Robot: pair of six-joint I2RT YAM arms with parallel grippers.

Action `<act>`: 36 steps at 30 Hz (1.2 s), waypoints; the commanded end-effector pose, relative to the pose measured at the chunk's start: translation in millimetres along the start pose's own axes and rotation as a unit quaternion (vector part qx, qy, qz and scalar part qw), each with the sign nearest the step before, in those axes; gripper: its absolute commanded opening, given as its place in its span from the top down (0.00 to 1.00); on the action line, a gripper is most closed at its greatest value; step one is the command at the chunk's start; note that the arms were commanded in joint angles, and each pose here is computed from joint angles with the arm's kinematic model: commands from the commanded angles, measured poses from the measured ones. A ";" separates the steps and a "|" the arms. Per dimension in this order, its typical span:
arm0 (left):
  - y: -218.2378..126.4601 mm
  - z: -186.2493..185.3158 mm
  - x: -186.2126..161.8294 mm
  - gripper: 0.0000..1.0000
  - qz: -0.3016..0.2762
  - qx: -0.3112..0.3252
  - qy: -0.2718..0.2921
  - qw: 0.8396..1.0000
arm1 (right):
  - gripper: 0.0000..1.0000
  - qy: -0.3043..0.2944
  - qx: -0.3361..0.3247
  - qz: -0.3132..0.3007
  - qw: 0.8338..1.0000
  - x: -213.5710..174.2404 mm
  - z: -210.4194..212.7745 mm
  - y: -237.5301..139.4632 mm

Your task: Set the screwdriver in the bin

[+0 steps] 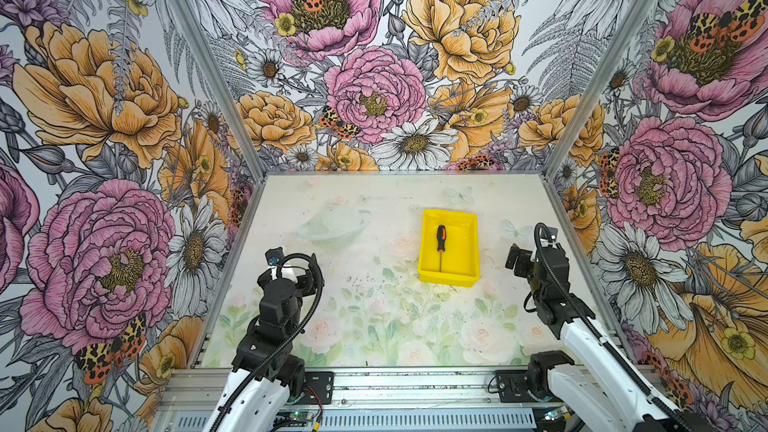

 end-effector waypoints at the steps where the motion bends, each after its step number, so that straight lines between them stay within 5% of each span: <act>1: 8.4 9.0 6.3 0.01 -0.026 0.036 0.007 0.999 | 0.01 0.009 0.033 -0.026 0.999 10.1 5.0 10.3; 11: 48.8 10.0 -24.6 0.01 0.000 0.049 0.032 0.998 | 0.01 0.007 0.019 -0.042 0.999 -3.7 0.2 31.8; 36: 130.7 6.0 -3.4 0.01 -0.047 0.024 0.035 0.998 | 0.00 0.019 0.020 -0.051 0.998 20.5 3.8 96.8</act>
Point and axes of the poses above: each gripper's point midway between its finger pads, its own y axis out along the fingers, its own z axis along the line the jaws close on, x = y × z, the point moved 4 cm from there along -y, back along the fingers, and after that the axes turned 5 degrees about y, right-handed, at the moved point
